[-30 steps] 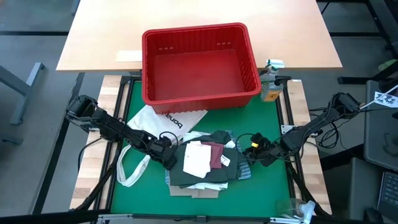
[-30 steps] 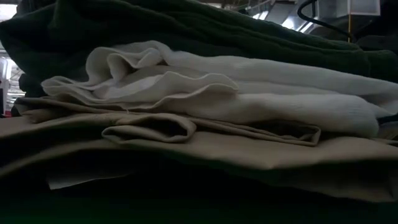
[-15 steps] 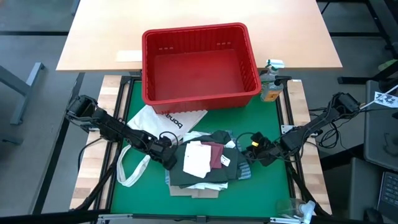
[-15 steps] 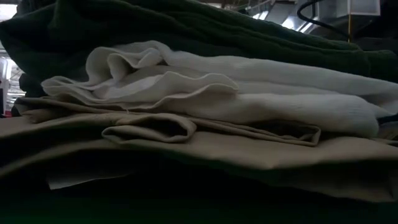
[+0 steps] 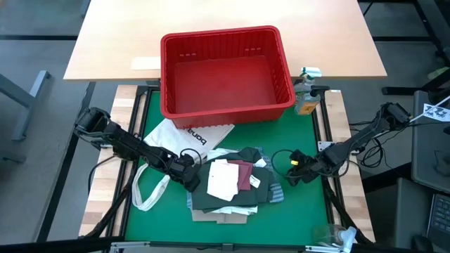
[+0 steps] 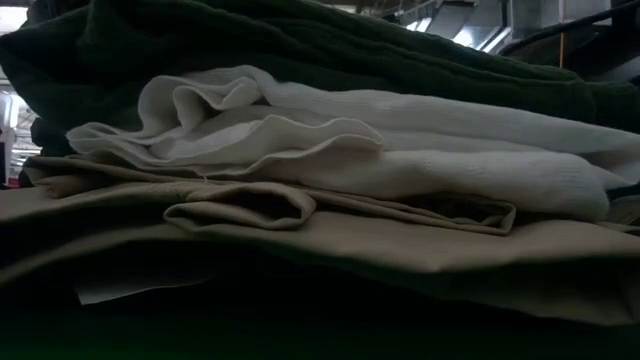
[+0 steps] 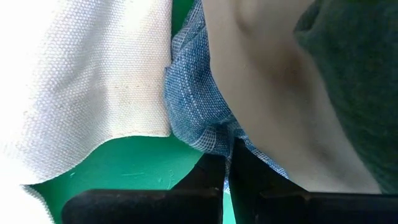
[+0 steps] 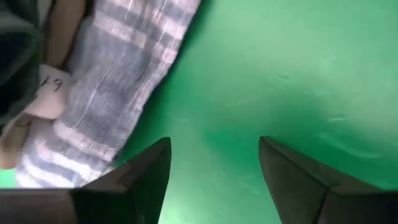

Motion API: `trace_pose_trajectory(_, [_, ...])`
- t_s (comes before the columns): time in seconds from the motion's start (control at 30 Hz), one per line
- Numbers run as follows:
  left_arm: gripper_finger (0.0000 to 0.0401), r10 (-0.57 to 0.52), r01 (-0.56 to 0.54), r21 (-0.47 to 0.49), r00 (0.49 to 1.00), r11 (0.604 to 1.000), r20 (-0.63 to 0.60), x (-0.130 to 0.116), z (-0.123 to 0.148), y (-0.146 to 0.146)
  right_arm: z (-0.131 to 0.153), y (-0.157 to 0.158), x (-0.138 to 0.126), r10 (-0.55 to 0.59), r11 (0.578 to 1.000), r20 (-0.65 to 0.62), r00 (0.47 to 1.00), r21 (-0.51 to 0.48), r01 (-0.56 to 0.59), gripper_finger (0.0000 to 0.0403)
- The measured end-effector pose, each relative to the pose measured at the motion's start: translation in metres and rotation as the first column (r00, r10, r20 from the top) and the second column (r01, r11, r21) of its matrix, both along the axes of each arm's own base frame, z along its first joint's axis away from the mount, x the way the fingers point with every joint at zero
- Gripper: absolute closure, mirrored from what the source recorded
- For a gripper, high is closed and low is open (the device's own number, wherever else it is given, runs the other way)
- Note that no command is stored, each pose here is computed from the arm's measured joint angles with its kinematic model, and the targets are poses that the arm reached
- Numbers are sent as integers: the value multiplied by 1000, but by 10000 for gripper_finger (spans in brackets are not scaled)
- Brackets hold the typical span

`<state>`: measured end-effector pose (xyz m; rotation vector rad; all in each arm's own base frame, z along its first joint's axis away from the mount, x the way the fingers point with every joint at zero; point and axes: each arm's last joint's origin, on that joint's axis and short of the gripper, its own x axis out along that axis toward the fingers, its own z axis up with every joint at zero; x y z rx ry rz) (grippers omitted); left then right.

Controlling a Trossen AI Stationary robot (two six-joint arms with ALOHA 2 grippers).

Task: Fold Laundry from Bin
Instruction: Put the folded clothes into the red bin

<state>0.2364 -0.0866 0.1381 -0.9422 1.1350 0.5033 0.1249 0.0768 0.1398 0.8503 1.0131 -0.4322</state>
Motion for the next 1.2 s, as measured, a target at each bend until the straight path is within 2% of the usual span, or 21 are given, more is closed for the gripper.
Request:
trace_pose_trajectory(0.1, [399, 0, 0, 0, 1000, 1000, 0, 0, 0, 0, -10, -1, -3, 6, 998, 59, 998, 68, -10, 161])
trace_pose_trajectory(0.23, [399, 0, 0, 0, 1000, 1000, 1, 0, 0, 0, -19, -3, -4, -69, 989, 114, 991, 136, 53, 162])
trace_pose_trajectory(0.57, [399, 0, 0, 0, 1000, 1000, 2, 0, 0, 0, -14, -1, 4, -159, 980, 243, 957, 155, 123, 162])
trace_pose_trajectory(0.8, [399, 0, 0, -2, 1000, 1000, 5, 0, 0, 0, -21, 2, 10, -173, 981, 252, 952, 128, 144, 162])
trace_pose_trajectory(1.2, [399, 0, 0, -2, 1000, 1000, 6, 0, 0, 0, -34, 14, 29, -190, 976, 306, 933, 158, 148, 162])
